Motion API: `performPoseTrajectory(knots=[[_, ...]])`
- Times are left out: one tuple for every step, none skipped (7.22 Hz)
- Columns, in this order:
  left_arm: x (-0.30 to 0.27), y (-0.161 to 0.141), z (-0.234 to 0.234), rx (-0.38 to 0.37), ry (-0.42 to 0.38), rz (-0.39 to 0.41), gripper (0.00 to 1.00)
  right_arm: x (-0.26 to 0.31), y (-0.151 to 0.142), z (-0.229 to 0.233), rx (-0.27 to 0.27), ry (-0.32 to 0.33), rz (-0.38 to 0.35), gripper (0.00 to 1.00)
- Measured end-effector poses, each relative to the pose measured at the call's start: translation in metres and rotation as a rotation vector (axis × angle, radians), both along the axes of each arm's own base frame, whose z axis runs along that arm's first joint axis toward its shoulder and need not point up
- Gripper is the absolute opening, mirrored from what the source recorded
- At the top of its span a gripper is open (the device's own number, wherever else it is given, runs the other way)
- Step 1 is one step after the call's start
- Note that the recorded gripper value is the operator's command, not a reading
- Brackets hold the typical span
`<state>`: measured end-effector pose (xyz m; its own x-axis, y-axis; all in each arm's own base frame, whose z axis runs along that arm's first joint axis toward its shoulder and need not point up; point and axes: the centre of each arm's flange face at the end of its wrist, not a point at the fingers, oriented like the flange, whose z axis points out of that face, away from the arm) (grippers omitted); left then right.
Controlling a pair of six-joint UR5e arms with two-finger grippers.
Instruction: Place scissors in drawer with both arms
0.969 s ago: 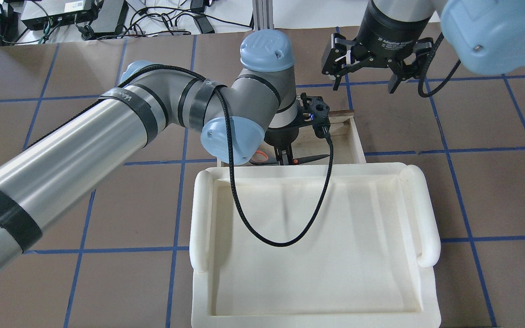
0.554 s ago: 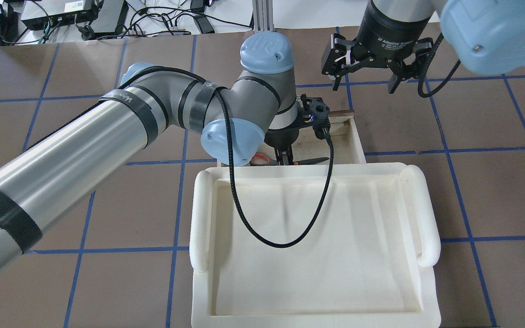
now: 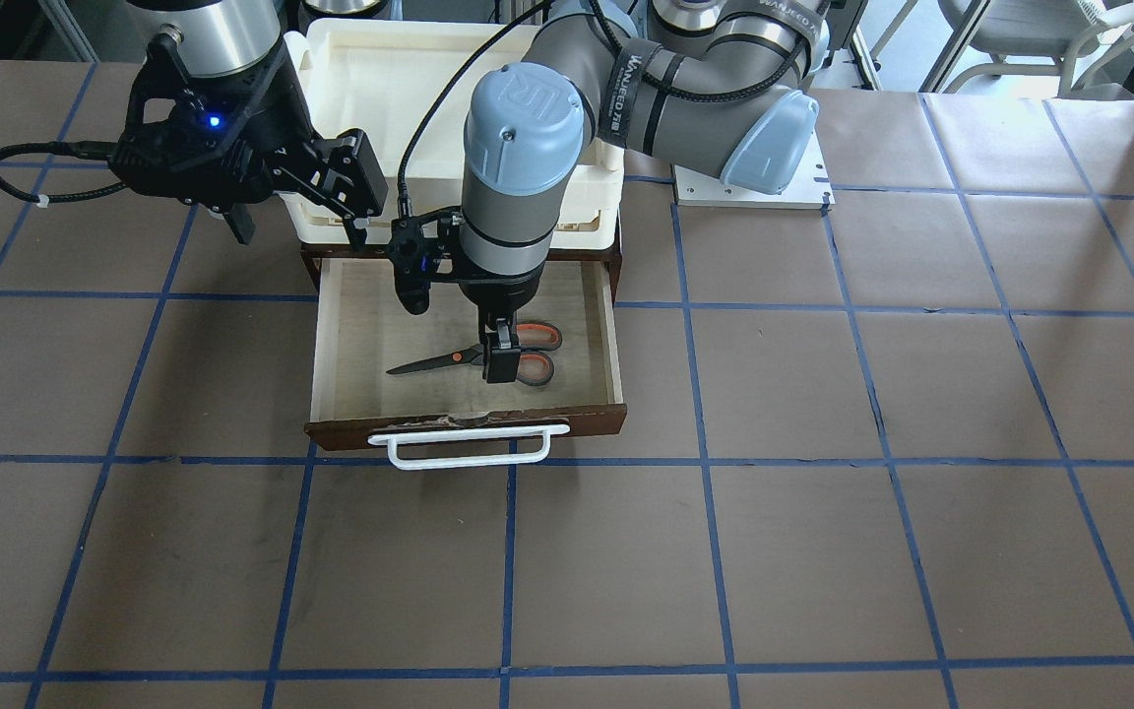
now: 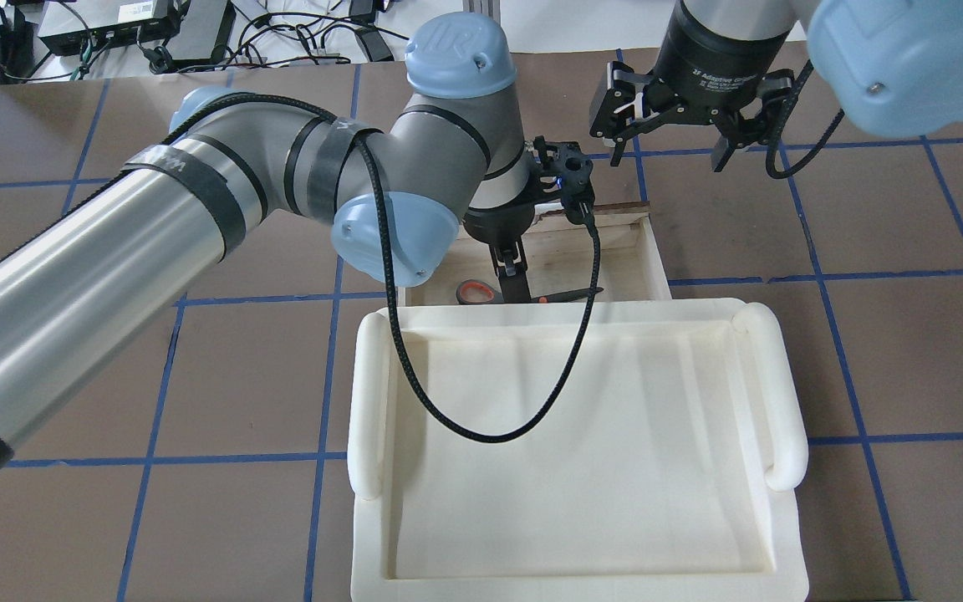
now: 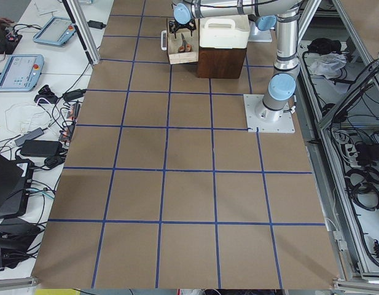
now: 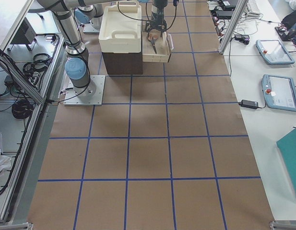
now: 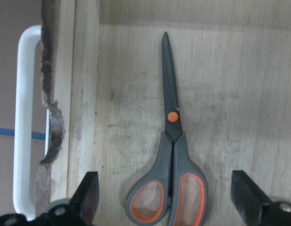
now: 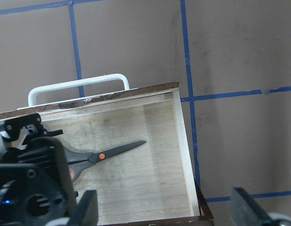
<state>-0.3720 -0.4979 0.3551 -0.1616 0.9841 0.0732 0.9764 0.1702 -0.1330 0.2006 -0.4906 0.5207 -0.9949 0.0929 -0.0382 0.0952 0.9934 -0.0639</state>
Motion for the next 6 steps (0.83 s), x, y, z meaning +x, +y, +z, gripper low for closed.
performPoseTrajectory(knots=[[0.018,-0.004,0.028,-0.018,0.027,0.035,1.00,0.000,0.000,0.000,0.000,0.000,0.000,1.00],[0.040,-0.008,0.056,-0.044,0.047,0.077,1.00,0.000,0.000,0.000,0.000,0.000,0.000,1.00],[0.064,-0.010,0.077,-0.053,0.056,0.125,1.00,0.000,0.000,0.000,-0.001,0.001,0.001,1.00],[0.088,-0.008,0.098,-0.059,0.062,0.183,1.00,0.000,0.000,0.000,-0.002,0.002,0.005,1.00],[0.112,-0.003,0.122,-0.077,0.070,0.257,1.00,0.001,0.000,0.000,-0.004,0.002,0.013,1.00],[0.136,0.002,0.144,-0.098,0.076,0.327,1.00,0.001,0.000,0.000,-0.005,0.006,0.024,1.00]])
